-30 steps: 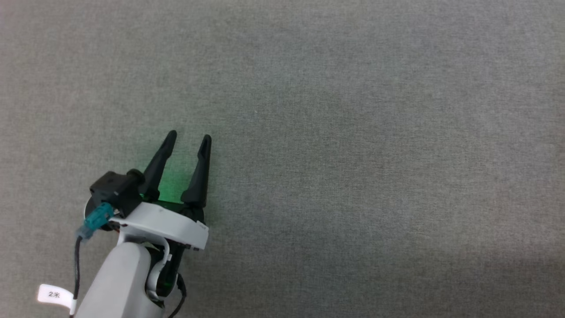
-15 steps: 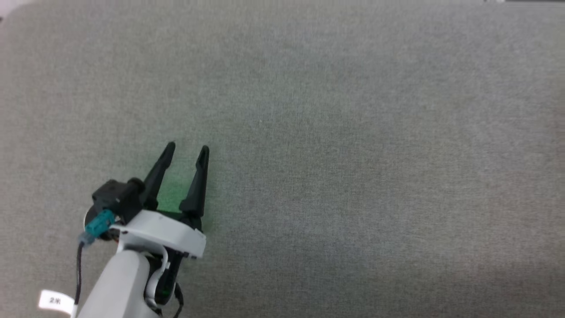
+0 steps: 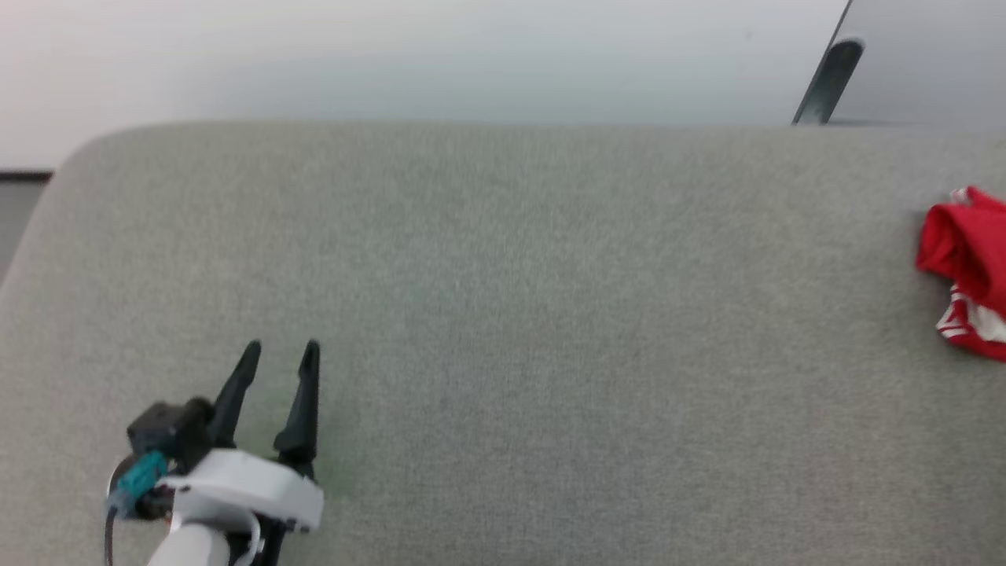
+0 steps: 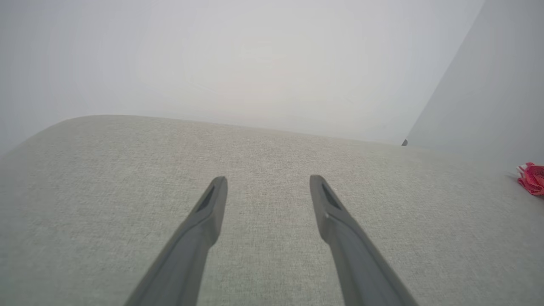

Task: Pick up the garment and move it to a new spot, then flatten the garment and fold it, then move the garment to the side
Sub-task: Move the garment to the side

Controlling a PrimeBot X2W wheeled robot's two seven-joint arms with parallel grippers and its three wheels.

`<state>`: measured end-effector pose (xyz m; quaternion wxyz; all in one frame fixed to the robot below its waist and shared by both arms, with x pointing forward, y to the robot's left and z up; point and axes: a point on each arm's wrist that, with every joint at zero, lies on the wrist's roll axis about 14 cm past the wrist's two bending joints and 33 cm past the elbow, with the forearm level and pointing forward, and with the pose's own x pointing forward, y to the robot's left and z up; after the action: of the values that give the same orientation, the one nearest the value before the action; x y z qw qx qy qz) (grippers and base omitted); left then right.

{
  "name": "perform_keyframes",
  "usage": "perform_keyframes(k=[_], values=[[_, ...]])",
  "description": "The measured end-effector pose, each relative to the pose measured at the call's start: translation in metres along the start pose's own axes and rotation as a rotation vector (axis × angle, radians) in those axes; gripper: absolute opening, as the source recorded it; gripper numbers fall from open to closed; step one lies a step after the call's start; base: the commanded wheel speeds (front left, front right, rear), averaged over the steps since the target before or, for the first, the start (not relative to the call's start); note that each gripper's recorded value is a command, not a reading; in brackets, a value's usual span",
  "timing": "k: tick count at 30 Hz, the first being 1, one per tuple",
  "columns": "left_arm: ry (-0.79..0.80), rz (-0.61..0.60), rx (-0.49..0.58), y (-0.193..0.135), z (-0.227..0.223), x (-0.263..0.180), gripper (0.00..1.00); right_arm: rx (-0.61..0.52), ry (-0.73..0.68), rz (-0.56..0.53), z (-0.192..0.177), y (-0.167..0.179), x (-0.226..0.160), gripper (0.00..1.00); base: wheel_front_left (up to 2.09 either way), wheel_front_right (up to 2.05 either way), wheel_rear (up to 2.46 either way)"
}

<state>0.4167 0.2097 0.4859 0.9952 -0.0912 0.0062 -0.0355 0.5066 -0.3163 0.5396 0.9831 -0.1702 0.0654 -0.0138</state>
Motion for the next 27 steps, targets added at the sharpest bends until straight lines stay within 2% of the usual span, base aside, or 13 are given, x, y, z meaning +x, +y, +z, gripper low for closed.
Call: perform_keyframes(k=[4, 10, 17, 27], values=[[-0.026, 0.02, 0.011, 0.004, 0.011, -0.018, 1.0, 0.04, -0.126, 0.037, 0.023, 0.021, -0.027, 1.0, 0.0, 0.0, 0.0], [-0.058, 0.022, 0.023, 0.008, 0.023, -0.04, 1.0, 0.114, -0.234, 0.043, 0.035, 0.036, -0.071, 1.0, 0.0, 0.0, 0.0], [-0.118, 0.043, 0.019, 0.016, 0.041, -0.06, 1.0, 0.195, -0.265, 0.067, 0.028, 0.06, -0.106, 1.0, 0.0, 0.0, 0.0], [-0.151, 0.084, 0.044, 0.03, 0.049, -0.075, 1.0, 0.271, -0.26, 0.078, 0.014, 0.083, -0.133, 1.0, 0.0, 0.0, 0.0]])
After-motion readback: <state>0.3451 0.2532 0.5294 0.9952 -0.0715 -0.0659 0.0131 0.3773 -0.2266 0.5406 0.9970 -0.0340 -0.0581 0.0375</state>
